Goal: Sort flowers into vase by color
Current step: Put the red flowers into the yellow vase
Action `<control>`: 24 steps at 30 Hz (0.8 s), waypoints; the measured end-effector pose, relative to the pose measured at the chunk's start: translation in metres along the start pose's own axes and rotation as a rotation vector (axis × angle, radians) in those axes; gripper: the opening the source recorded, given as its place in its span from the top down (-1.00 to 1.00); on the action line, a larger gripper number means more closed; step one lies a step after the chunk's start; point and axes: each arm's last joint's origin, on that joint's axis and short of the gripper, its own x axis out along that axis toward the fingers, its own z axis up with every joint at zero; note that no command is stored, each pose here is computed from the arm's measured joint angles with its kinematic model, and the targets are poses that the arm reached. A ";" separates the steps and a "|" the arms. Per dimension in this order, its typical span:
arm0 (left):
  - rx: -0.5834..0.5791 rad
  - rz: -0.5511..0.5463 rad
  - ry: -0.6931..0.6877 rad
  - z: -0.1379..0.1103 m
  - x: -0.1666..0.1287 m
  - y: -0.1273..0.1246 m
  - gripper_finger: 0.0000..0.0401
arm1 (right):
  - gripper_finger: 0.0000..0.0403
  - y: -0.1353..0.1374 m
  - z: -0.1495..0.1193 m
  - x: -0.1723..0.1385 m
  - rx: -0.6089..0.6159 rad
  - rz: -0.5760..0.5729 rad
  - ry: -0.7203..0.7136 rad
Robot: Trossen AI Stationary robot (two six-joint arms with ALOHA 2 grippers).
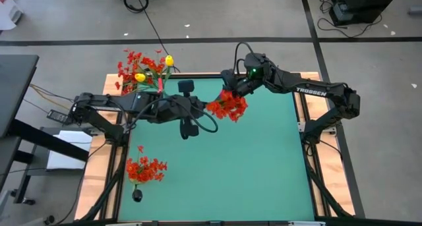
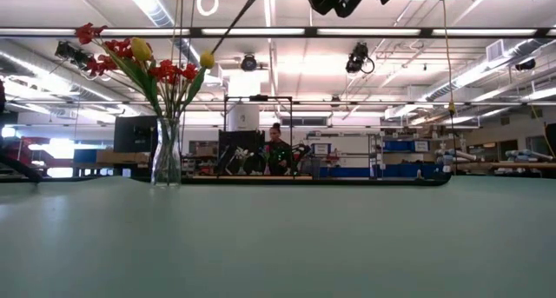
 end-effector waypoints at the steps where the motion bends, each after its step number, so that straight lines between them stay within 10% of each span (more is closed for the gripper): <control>1: 0.001 0.001 0.004 0.000 0.001 0.000 0.87 | 0.71 0.000 0.000 0.000 -0.020 0.000 -0.001; 14: -0.006 -0.030 0.114 -0.014 -0.005 0.000 0.97 | 0.07 0.010 -0.002 -0.015 -0.358 0.040 -0.070; 24: -0.135 -0.064 0.090 -0.020 -0.029 0.012 0.98 | -0.01 0.023 -0.022 -0.049 -0.627 0.024 -0.289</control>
